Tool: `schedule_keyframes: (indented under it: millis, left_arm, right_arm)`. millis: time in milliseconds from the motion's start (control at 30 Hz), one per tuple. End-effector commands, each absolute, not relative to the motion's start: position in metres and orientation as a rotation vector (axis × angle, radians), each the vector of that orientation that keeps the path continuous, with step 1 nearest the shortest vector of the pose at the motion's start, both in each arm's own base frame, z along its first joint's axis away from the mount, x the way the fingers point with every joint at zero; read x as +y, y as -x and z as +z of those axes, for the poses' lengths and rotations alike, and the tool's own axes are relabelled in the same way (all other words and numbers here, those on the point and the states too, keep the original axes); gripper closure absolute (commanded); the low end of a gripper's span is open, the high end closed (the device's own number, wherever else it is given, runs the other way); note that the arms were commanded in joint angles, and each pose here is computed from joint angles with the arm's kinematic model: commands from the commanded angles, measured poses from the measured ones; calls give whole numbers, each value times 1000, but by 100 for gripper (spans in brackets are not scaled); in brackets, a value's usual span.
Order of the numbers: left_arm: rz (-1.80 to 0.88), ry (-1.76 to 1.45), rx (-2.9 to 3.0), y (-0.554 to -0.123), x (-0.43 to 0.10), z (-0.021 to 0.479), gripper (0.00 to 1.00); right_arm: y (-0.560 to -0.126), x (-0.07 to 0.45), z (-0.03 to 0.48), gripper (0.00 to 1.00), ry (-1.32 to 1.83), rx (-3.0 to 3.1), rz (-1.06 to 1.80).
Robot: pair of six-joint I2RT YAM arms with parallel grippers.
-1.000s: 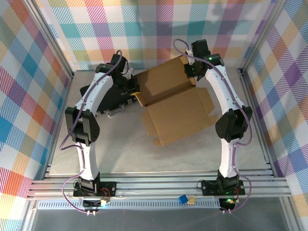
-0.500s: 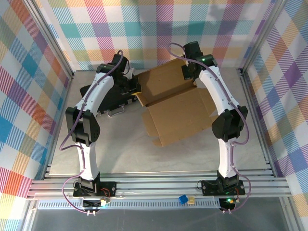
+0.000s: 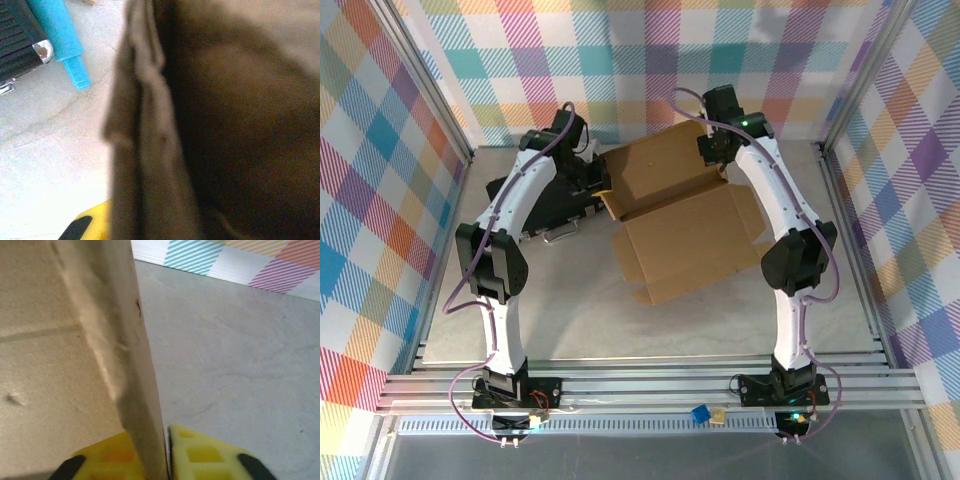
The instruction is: Fold the paper box
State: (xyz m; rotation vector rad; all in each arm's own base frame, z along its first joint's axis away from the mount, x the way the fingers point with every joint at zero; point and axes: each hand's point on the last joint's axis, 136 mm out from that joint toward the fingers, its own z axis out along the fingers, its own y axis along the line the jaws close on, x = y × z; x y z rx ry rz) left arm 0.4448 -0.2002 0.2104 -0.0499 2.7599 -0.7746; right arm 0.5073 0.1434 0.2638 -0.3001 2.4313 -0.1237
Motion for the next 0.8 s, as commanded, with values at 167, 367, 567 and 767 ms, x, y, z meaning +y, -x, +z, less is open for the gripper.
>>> schedule_keyframes:
  millis: [167,367,567,767]
  left_arm:
    - [-755,95,2748,-445,-197,230,100]
    - [-752,103,2765,-445,-197,230,100]
    - [-759,105,2780,-444,-198,229,100]
    - [-763,101,2783,-442,-198,230,100]
  right_arm:
    - [-494,145,322,59,259,2338,91]
    - [-496,136,342,46,225,2286,145]
    - [-512,142,323,43,268,2308,140]
    - [-519,147,311,43,275,2324,129]
